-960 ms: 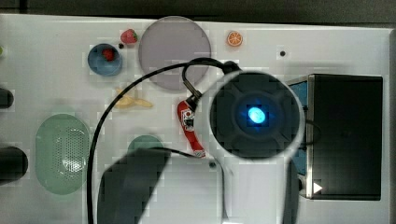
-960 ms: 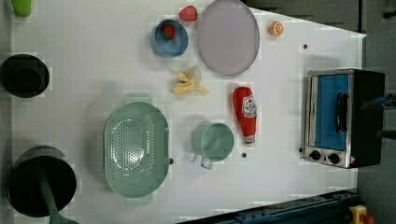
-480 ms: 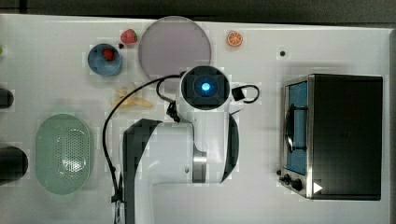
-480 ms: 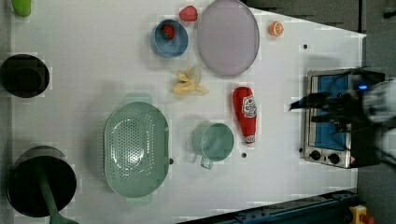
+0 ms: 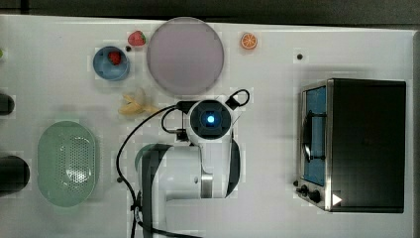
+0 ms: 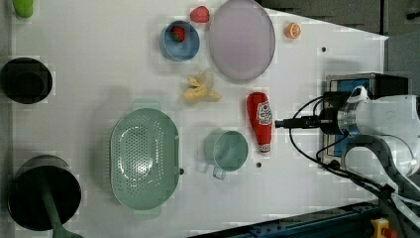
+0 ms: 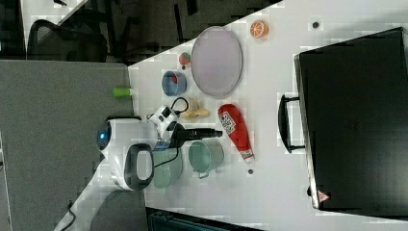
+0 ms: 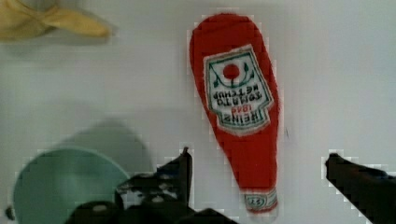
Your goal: Pick Ketchup from the table and place it in strainer.
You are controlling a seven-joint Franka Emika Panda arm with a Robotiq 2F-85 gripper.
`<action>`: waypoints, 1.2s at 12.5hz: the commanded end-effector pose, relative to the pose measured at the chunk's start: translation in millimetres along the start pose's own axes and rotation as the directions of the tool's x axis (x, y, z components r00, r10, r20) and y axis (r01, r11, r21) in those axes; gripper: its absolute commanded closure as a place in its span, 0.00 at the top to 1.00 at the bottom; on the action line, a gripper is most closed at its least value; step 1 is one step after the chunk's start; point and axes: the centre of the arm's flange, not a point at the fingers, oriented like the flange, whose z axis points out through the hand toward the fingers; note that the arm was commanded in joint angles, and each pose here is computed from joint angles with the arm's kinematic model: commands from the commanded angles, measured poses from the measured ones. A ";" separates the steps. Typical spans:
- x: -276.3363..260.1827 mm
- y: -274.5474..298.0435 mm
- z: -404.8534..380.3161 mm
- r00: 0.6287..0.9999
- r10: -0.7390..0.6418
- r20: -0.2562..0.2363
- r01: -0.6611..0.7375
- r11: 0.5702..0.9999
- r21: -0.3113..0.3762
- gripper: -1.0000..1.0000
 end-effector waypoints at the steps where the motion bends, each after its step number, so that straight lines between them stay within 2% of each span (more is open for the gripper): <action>1: 1.6 4.3 20.6 0.993 -0.106 -0.052 0.106 0.994 -0.002 1.00; 5: 3.8 3.7 72.9 0.994 -0.104 -0.029 0.104 0.994 0.017 1.00; 10: 3.1 2.7 123.2 0.995 -0.099 -0.028 0.100 0.995 0.031 1.00; 11: 3.6 2.7 127.2 0.995 -0.098 -0.035 0.099 0.995 0.032 0.96; 14: 7.4 2.3 119.8 0.993 -0.095 -0.065 0.097 0.995 0.026 0.63; 15: 8.2 2.8 114.0 0.993 -0.089 -0.073 0.091 0.996 0.024 0.63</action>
